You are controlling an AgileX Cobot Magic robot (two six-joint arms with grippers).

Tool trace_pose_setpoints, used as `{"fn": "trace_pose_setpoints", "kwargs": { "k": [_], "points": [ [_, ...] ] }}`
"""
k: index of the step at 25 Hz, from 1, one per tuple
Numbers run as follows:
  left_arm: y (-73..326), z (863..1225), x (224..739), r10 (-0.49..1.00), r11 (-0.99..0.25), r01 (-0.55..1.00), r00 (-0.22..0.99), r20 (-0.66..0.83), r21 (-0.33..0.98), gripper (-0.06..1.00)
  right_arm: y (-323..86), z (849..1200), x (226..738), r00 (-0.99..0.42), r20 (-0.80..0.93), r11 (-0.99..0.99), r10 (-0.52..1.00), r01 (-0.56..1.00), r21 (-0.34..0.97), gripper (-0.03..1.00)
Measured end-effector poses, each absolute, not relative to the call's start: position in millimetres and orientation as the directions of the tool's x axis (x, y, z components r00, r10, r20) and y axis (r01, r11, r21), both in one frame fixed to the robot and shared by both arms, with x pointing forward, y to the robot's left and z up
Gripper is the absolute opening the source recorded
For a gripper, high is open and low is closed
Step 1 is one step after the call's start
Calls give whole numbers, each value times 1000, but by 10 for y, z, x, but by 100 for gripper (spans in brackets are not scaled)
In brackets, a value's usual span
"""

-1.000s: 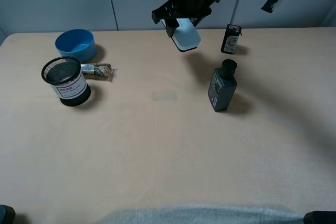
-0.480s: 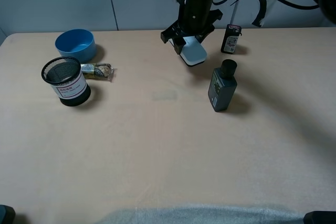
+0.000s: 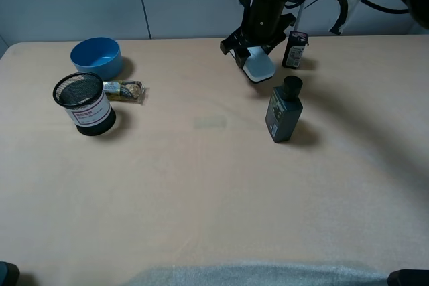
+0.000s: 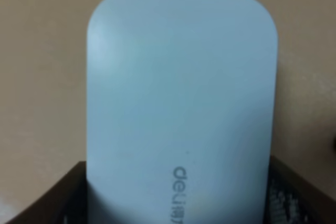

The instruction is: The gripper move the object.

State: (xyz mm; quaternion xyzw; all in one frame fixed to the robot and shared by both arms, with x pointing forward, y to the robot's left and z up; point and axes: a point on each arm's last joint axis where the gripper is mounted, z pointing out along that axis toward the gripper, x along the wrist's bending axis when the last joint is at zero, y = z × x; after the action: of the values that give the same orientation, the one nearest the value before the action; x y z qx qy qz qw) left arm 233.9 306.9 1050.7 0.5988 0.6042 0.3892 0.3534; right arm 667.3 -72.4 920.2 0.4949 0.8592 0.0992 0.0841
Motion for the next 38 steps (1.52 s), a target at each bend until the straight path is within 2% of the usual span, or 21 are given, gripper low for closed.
{"fn": "trace_pose_setpoints", "kwargs": {
  "k": [12, 38],
  "points": [
    [3069, 10507, 2339, 999, -20, 449, -33, 39, 894, 73, -888, 8910, 6770, -479, -53, 479, 876, 855, 199, 46],
    [3069, 10507, 2339, 999, -20, 449, -33, 39, 894, 73, -932, 8893, 6791, -481, -49, 480, 875, 855, 196, 46]
  ]
}}
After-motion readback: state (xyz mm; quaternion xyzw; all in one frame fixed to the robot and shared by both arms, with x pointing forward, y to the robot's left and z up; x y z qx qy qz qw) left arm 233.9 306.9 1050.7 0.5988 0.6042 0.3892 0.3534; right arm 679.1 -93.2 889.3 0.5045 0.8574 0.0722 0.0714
